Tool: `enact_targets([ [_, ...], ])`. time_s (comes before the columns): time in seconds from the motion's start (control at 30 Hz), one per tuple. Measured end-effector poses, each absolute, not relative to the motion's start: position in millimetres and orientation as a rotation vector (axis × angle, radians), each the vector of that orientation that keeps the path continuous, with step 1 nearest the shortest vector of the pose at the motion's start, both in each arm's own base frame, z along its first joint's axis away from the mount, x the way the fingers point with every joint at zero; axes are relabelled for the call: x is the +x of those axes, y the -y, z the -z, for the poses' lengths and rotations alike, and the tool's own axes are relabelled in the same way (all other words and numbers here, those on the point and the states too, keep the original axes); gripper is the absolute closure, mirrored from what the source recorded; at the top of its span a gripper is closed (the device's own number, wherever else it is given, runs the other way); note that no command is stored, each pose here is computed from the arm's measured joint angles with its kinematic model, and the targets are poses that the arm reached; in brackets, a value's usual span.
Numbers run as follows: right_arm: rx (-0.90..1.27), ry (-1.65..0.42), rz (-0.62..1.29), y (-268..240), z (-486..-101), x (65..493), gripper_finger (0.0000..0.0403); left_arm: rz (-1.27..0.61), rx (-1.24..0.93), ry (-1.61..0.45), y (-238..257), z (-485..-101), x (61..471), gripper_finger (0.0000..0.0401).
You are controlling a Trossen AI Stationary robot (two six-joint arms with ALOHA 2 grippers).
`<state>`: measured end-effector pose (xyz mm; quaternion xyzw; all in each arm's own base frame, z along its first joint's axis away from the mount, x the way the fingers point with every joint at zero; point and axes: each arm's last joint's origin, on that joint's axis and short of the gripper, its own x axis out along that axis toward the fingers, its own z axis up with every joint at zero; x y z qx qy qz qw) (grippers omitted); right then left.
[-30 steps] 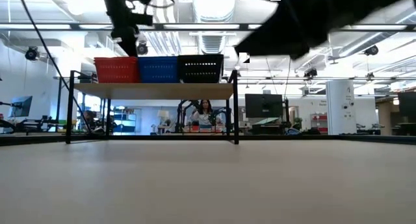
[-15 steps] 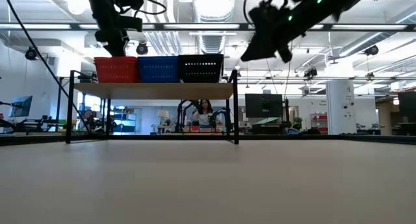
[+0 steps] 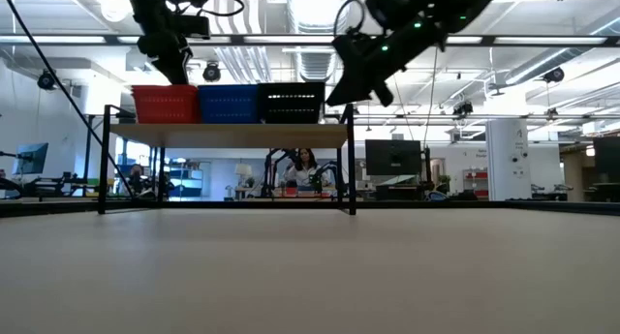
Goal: Stack baskets on shelf by color
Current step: Adjust the bins on the shelf
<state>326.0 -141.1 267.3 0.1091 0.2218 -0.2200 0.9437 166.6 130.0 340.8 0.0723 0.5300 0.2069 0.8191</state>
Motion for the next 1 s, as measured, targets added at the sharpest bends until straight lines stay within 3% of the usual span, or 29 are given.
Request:
enact_targets([
  [0.4,0.187,-0.580,0.526,162,-267,368,0.0394,-0.412,0.134,-1.154,-127,-339,164,0.0401],
  [0.73,0.146,-0.583,0.629,164,-272,364,0.0394,-0.372,0.142,-1.149,-127,-339,165,0.0401],
  [1.0,0.128,-0.617,0.603,154,-286,353,0.0394,-0.414,0.200,-1.140,-123,-345,158,0.0401],
])
